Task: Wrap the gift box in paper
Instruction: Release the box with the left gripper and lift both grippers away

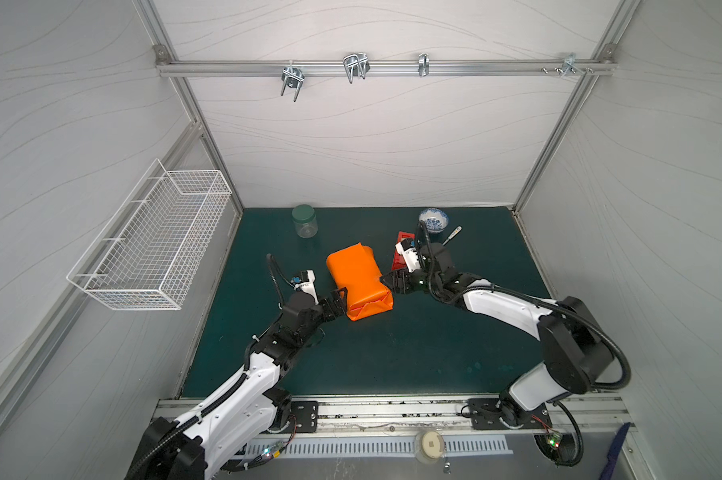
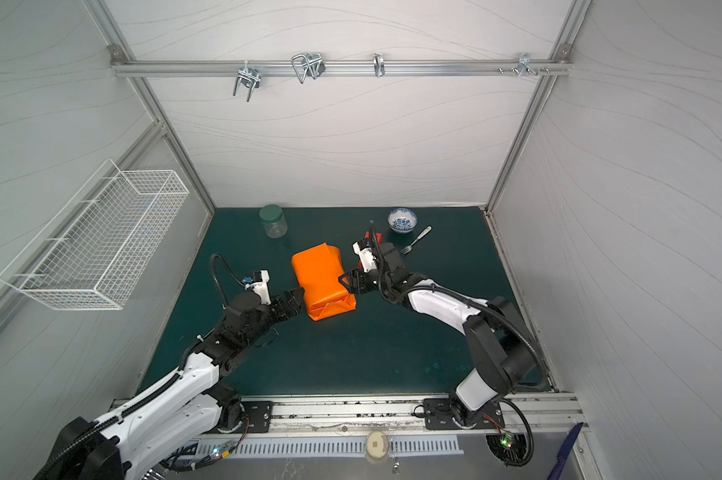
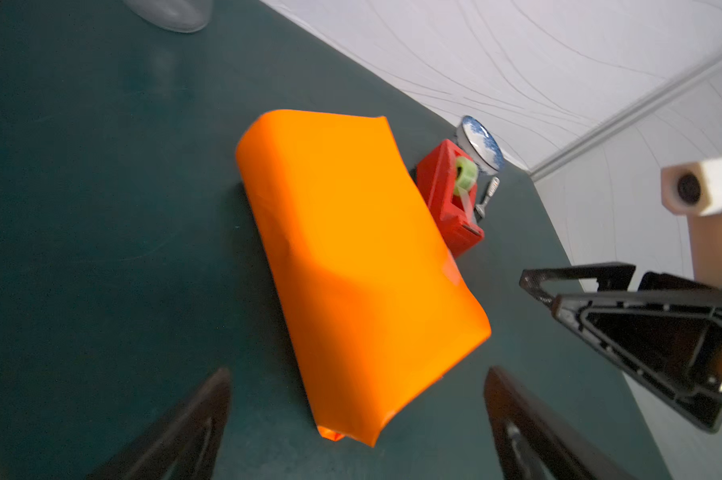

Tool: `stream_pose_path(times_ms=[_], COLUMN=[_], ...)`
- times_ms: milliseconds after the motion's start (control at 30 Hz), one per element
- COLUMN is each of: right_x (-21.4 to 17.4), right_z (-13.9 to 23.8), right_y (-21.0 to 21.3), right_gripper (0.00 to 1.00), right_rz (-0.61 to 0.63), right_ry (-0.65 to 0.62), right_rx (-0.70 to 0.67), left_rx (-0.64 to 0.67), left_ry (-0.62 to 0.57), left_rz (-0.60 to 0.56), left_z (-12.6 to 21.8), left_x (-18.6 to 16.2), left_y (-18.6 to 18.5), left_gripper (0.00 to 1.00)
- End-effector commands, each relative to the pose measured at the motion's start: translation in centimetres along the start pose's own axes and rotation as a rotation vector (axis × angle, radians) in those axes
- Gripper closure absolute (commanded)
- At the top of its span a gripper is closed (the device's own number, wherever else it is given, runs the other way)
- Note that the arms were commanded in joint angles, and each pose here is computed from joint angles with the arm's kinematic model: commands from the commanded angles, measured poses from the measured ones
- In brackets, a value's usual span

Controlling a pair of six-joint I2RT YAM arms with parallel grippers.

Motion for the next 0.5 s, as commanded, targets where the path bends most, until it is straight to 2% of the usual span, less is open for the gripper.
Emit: stream_pose_path(times_ms=[0, 133, 267, 467], right_x=[-0.1, -0.3, -0.9, -2.0], right_z=[-2.1, -4.4, -6.0, -4.0], right_y=[-0.9, -1.9, -1.8, -0.3], right_gripper=[0.26, 0.21, 0.21, 0.24], right_rz=[-0.125, -0.195, -0.238, -0.238], right_ry=[0.099, 0.144, 0.185, 0.178], right_rx=[0.026, 0.040, 0.133, 0.232], left_rx=[0.023, 0.004, -0.045, -0.163], left_ry=[0.160, 0.293, 0.374, 0.455], left_rz=[0.168, 0.241, 0.254, 0.259], left_z=[-1.8, -5.9, -8.9, -9.0], left_x=[1.5, 2.0, 2.0, 0.9], left_y=[-0.5, -0.5, -0.9, -1.6], left_gripper=[0.06, 0.09, 0.13, 0.18])
Point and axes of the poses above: each gripper's point midway between its finger pads, its own z axis back along the fingers, its own y axis along the line the jaws close on, x = y × z, the point moved 10 cm from there along z, back along the fingers, and after that the axes turned 7 degrees about z, right-handed, at the moved point
